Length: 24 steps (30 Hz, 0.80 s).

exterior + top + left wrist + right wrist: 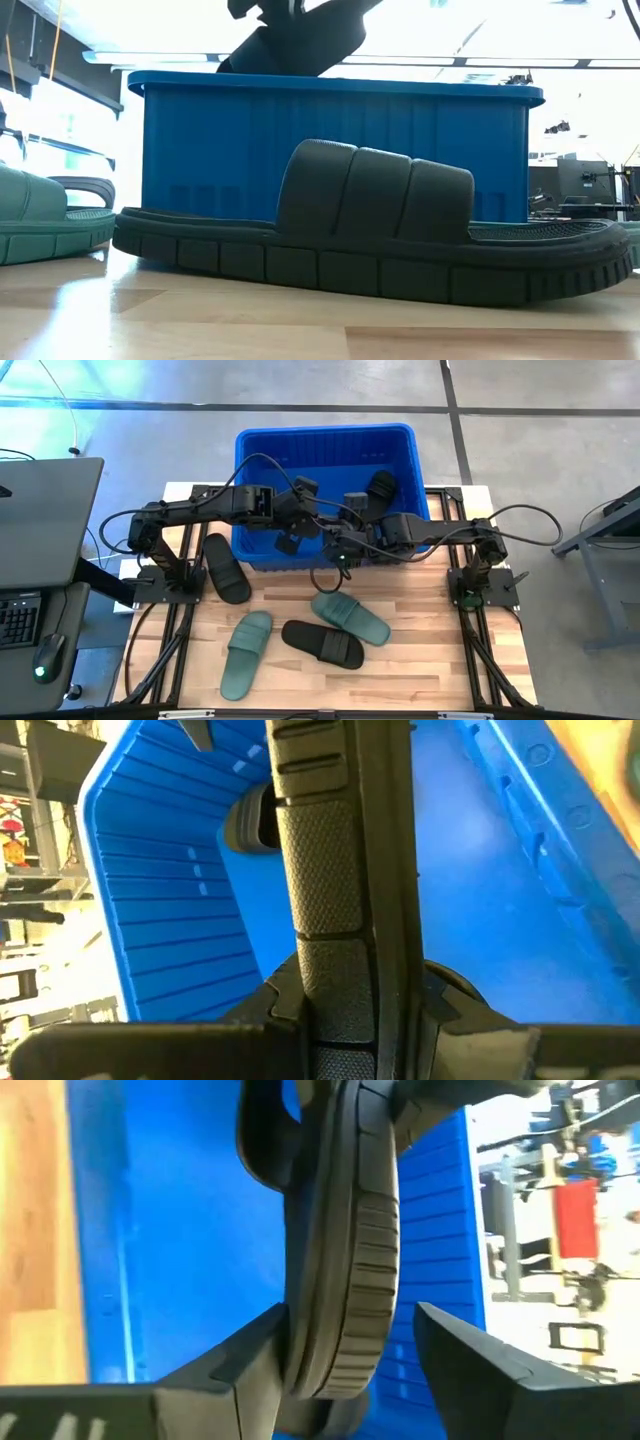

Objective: Pick and place slides into bin
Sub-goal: Put the black slipper into the blue bin

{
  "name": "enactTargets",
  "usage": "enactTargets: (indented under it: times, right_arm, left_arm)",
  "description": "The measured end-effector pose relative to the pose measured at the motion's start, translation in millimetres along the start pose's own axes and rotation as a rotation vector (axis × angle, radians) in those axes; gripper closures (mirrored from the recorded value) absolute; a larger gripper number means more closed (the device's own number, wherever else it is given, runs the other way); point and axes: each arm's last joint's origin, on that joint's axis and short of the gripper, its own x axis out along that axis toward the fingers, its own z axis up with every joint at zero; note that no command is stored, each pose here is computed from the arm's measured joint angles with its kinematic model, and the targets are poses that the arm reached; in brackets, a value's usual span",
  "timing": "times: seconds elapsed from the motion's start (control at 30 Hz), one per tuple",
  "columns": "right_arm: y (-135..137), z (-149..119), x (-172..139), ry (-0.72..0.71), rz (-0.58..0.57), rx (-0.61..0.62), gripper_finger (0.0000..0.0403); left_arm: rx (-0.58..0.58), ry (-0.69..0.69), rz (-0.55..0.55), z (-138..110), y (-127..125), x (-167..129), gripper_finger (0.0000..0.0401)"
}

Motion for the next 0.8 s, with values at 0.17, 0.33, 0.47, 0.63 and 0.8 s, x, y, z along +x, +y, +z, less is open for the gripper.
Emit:
enactTargets:
  times: [0.17, 0.33, 0.47, 0.63, 0.8]
  right_arm:
    - [-5, 2, 5, -0.011, -0.014, 0.019, 0.0211]
    - [-9, 2, 11, -0.026, 0.031, 0.033, 0.0261]
    - [-10, 2, 11, -0.016, 0.021, 0.062, 0.0344]
    - [-12, -4, 13, 0.041, -0.043, 0.135, 0.0363]
    - [-21, -19, 24, 0.155, -0.069, 0.406, 0.0363]
  left_arm:
    - [-0.008, -0.019, 0.011, 1, 1, -1, 0.0331]
    - [-0.009, -0.02, 0.012, 1, 2, -1, 0.0331]
    - [-0.025, -0.005, 0.034, 1, 3, -1, 0.0311]
    - [-0.028, 0.05, 0.099, 1, 3, -1, 0.0228]
    - [-0.046, 0.092, 0.145, -1, 5, -1, 0.0171]
